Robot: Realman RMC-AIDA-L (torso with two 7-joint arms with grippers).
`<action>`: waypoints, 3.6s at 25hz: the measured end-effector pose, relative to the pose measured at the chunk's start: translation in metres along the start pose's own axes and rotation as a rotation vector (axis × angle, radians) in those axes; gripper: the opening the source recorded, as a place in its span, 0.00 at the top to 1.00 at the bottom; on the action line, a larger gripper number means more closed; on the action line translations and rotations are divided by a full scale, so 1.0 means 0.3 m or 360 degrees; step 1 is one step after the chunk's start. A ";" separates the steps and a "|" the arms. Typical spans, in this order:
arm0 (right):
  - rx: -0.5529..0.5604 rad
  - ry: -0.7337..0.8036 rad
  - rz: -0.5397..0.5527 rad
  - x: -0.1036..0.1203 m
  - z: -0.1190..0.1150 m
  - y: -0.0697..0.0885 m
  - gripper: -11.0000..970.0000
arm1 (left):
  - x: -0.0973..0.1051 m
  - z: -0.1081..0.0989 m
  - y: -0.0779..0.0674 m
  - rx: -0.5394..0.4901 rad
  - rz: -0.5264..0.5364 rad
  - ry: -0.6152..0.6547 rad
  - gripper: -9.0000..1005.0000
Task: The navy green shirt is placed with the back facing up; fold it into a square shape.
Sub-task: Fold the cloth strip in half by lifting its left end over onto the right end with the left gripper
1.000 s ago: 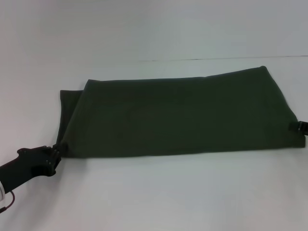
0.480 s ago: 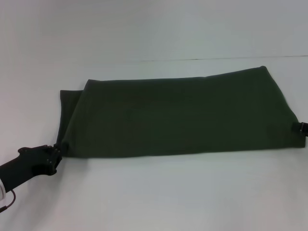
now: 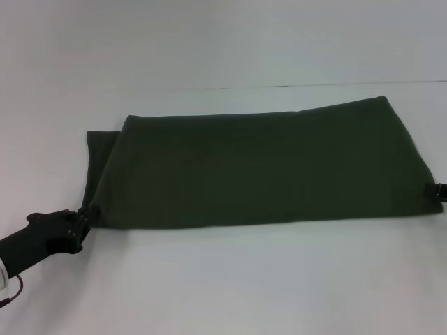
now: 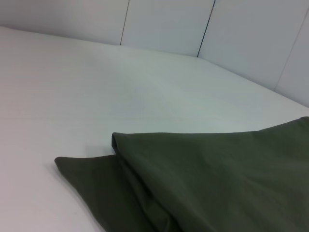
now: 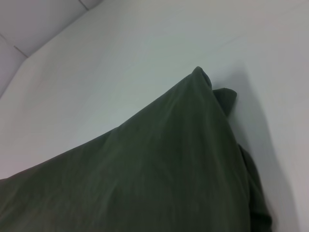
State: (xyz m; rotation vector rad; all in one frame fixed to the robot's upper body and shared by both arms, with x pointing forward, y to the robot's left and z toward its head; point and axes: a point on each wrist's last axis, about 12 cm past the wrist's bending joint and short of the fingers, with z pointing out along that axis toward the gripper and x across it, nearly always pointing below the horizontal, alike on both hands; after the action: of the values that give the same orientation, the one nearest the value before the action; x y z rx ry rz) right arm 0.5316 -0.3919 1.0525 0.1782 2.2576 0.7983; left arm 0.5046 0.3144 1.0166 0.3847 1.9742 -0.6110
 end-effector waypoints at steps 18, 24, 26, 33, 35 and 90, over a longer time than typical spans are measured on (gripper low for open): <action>0.0029 -0.0022 0.0030 0.023 -0.021 -0.023 0.99 | -0.004 0.001 0.002 0.0000 0.0003 -0.0001 0.91; 0.0013 -0.0065 0.0031 0.022 -0.039 -0.029 0.99 | -0.009 -0.021 0.002 0.0016 0.0007 -0.0031 0.89; 0.0008 -0.0071 0.0029 0.020 -0.044 -0.031 0.99 | -0.012 -0.033 0.006 0.0016 0.0007 -0.0043 0.89; 0.0009 -0.0079 0.0035 0.026 -0.061 -0.040 0.99 | -0.020 -0.050 0.014 0.0004 0.0018 -0.0053 0.87; 0.0008 -0.0079 0.0035 0.026 -0.062 -0.041 0.99 | -0.021 -0.055 0.017 -0.0004 0.0023 -0.0055 0.87; -0.0460 -0.0226 -0.0263 -0.119 -0.010 0.148 0.07 | -0.026 -0.171 0.007 0.0283 -0.0957 0.0037 0.28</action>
State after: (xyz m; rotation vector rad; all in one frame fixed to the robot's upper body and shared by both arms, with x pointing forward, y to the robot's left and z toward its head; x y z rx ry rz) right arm 0.5511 -0.3704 1.1018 -0.0846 1.9696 0.9784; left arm 0.4717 0.3453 1.0424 -0.1119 2.0634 -1.1687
